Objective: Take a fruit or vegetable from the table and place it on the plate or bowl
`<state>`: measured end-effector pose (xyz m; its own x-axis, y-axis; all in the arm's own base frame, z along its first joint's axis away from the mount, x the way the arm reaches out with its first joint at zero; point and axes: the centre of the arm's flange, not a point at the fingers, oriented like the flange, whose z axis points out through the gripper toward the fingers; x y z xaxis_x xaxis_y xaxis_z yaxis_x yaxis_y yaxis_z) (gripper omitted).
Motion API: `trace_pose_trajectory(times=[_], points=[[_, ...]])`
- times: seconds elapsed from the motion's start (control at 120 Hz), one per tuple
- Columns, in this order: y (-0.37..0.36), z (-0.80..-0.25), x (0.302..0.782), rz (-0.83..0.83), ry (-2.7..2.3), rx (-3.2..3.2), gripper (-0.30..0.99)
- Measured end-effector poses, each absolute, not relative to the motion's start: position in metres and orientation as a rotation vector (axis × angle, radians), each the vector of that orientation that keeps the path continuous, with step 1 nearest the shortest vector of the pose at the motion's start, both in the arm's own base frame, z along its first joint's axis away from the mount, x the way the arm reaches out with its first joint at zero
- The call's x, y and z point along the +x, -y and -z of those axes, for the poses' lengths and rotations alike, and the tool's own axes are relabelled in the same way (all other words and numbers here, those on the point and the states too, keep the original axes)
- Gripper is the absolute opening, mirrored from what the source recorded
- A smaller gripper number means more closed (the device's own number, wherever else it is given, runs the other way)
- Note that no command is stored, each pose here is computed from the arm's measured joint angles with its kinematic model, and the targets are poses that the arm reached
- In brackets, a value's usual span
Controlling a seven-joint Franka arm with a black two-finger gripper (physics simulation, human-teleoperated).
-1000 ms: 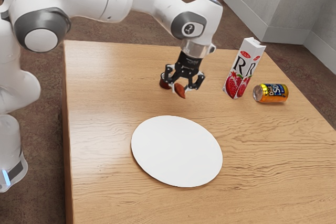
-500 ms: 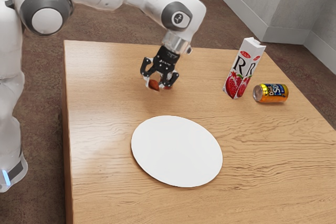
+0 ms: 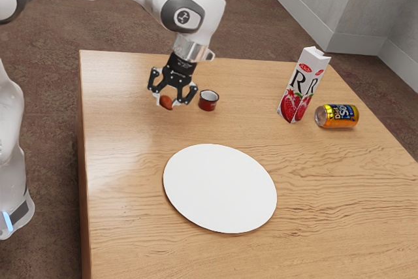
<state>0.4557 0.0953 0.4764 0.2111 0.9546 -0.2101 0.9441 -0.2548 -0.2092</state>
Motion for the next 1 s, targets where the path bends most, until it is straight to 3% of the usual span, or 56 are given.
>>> trace_pose_trajectory(times=[0.142, 0.275, 0.392, 0.583, 0.683, 1.0], points=[[-0.106, -0.456, 0.459, -0.304, 1.917, -2.454, 0.16], [-0.109, -0.488, 0.464, -0.196, 1.927, -2.500, 0.16], [-0.109, -0.488, 0.456, -0.287, 1.903, -2.482, 0.16], [-0.104, -0.477, 0.430, -0.581, 1.872, -2.443, 0.16], [-0.089, -0.504, 0.418, -0.491, 1.854, -2.531, 0.16], [-0.073, -0.515, 0.373, -0.239, 1.868, -2.590, 0.16]])
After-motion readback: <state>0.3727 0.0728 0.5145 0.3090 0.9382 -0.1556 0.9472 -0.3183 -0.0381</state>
